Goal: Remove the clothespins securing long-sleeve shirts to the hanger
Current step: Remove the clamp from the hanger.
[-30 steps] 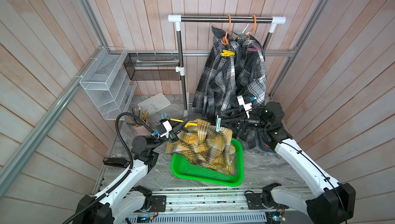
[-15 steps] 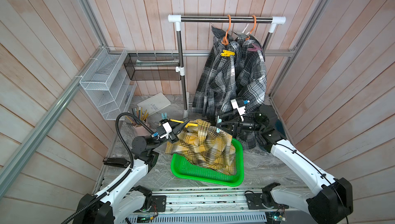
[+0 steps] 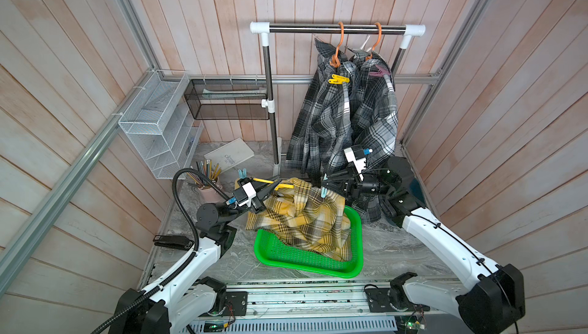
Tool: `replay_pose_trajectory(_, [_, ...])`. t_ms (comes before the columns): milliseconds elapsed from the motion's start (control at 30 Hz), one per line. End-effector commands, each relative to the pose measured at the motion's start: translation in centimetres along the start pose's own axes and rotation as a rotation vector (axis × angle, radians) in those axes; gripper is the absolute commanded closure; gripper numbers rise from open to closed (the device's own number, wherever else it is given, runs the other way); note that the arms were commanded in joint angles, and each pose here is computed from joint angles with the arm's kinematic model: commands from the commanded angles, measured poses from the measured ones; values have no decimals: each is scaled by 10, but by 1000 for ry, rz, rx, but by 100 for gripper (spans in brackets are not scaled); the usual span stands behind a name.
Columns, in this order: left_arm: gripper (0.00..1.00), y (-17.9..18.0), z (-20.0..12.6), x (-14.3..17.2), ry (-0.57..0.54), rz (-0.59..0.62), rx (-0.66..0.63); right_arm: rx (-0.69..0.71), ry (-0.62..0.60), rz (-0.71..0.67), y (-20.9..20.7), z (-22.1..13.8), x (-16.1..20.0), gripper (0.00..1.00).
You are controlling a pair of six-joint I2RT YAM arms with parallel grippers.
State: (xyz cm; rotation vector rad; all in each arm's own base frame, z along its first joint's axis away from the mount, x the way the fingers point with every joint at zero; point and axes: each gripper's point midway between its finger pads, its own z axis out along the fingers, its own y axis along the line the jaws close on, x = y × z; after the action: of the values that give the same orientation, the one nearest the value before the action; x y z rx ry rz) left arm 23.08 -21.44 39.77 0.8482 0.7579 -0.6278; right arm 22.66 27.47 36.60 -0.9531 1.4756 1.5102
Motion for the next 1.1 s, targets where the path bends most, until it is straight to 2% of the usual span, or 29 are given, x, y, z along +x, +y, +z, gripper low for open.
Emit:
replay_pose_trajectory(0, [100,4,-1,-10,-34,43,-22,-13,8,-10,2,1,3,97])
replay_pose_trajectory(33, [100,4,-1,-8,-30,40,-24,-9,6,-12,2,1,3,100])
replay_pose_trajectory(267, [100,5,-1,-6,-21,39,-32,21,7,-33,0,0,-2,100])
replay_pose_trajectory(500, [100,4,-2,3,13,24,-25,133,-49,-162,11,-10,-41,100])
replay_pose_trajectory(700, [100,5,-1,7,27,17,-29,243,-100,-218,17,-29,-63,100])
replay_pose_trajectory(867, [100,11,0,9,37,6,-53,442,-101,-143,1,-55,-54,100])
replay_pose_trajectory(1067, [100,24,0,9,39,0,-127,806,-71,96,-38,-102,-1,100])
